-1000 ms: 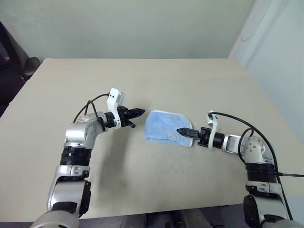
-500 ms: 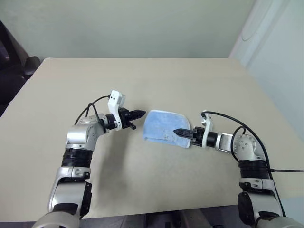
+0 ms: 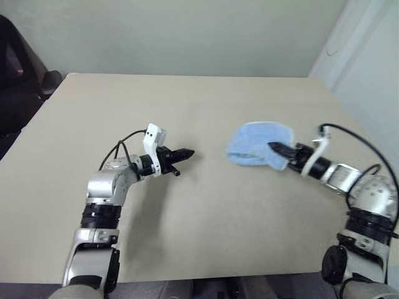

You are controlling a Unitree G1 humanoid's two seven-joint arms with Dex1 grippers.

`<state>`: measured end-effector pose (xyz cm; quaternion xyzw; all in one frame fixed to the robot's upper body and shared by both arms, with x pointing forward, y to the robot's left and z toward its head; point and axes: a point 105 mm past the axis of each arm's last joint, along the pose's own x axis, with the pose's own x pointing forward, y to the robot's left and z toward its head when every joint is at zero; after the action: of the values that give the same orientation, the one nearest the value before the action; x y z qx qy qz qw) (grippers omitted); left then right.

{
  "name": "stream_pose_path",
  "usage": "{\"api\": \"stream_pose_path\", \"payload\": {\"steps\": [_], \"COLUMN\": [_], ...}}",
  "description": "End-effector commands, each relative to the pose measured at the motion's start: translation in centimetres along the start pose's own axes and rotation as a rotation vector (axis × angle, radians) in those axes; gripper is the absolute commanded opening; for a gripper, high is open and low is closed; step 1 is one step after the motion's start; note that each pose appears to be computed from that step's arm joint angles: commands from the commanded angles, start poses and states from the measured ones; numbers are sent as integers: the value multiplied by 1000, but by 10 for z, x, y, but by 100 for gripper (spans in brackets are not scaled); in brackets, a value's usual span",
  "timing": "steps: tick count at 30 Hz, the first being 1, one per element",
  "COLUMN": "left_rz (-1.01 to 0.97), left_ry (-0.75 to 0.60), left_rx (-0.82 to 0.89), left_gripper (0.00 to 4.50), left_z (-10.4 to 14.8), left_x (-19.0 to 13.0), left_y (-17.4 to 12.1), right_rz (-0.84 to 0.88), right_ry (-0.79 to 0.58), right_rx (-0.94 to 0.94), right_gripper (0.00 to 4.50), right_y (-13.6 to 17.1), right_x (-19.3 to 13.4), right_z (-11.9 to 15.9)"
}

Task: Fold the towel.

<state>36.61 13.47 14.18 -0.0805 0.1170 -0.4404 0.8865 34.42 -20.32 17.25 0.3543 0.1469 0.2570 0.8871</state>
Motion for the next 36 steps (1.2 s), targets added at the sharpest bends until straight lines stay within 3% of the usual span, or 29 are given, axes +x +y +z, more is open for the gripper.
{"api": "stream_pose_path", "payload": {"steps": [1,8,14,19,23,29,32,36], "left_rz": [-28,-56,-77,-89,-97,-108,-111,-110], "left_ry": [-26,-26,-15,-11,-11,-16,-19,-21], "left_rx": [21,12,9,11,11,4,1,-2], "left_gripper": [0,0,0,0,0,0,0,0], "left_z": [9,9,6,5,3,2,1,2], "left_x": [5,15,22,26,27,28,27,26], "left_y": [-8,-13,-16,-19,-21,-24,-24,-22], "right_rz": [-97,-410,-519,-581,-603,-555,-624,-672], "right_ry": [-166,-364,-303,-290,-288,-326,-337,-365], "right_rx": [0,198,248,242,227,179,105,60], "right_gripper": [1,1,1,1,118,329,438,445], "right_y": [-5,-62,-80,-87,-90,-81,-83,-83], "right_x": [-30,-78,-86,-89,-94,-102,-111,-123], "right_z": [40,56,29,23,24,34,39,45]}}
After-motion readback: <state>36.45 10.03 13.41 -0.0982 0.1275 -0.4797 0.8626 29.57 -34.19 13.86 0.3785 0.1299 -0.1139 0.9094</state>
